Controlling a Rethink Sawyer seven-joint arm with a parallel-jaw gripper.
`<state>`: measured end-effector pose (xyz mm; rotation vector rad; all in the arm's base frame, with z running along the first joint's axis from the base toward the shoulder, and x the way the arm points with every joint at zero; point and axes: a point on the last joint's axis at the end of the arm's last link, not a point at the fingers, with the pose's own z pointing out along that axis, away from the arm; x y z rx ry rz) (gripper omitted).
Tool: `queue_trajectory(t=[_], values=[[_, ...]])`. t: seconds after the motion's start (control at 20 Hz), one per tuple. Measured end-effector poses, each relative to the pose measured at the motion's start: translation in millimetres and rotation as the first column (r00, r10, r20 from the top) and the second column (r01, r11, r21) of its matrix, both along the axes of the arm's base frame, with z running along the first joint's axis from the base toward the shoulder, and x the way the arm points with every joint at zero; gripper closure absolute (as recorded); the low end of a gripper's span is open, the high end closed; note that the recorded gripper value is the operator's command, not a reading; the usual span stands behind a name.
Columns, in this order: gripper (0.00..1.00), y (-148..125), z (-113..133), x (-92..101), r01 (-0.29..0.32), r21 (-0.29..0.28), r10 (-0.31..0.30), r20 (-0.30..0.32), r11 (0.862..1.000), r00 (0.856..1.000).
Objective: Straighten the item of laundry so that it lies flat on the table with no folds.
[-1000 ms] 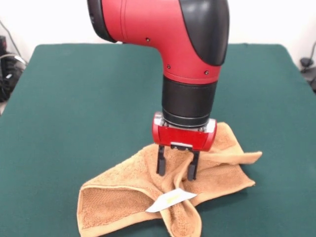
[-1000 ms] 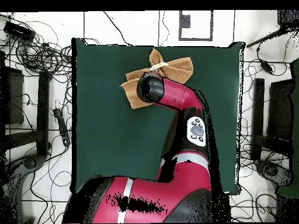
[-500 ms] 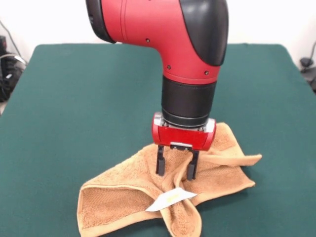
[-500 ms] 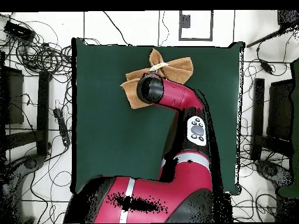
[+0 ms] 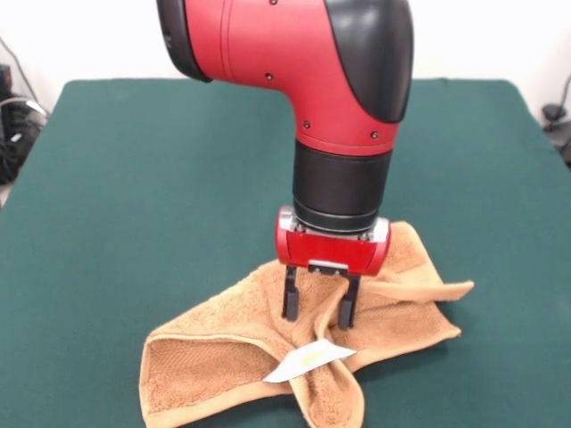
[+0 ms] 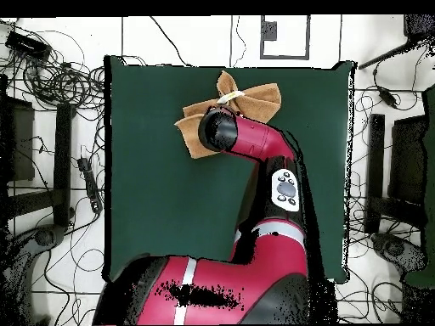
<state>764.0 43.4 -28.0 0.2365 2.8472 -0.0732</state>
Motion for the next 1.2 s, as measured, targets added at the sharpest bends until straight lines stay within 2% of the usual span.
queue_trajectory(t=[0.45, 0.5, 0.75, 1.2], values=[[0.0, -1.9, -1.7, -0.7, -0.007, -0.005, 0.007, 0.003, 1.0, 1.0], [1.0, -2.5, -2.0, -0.8, -0.009, -0.006, 0.009, 0.004, 1.0, 1.0], [1.0, -8.9, -3.9, -1.1, -0.015, -0.01, 0.015, 0.007, 1.0, 1.0], [1.0, 1.1, -5.0, 0.6, -0.021, 0.009, 0.02, 0.011, 1.0, 1.0]])
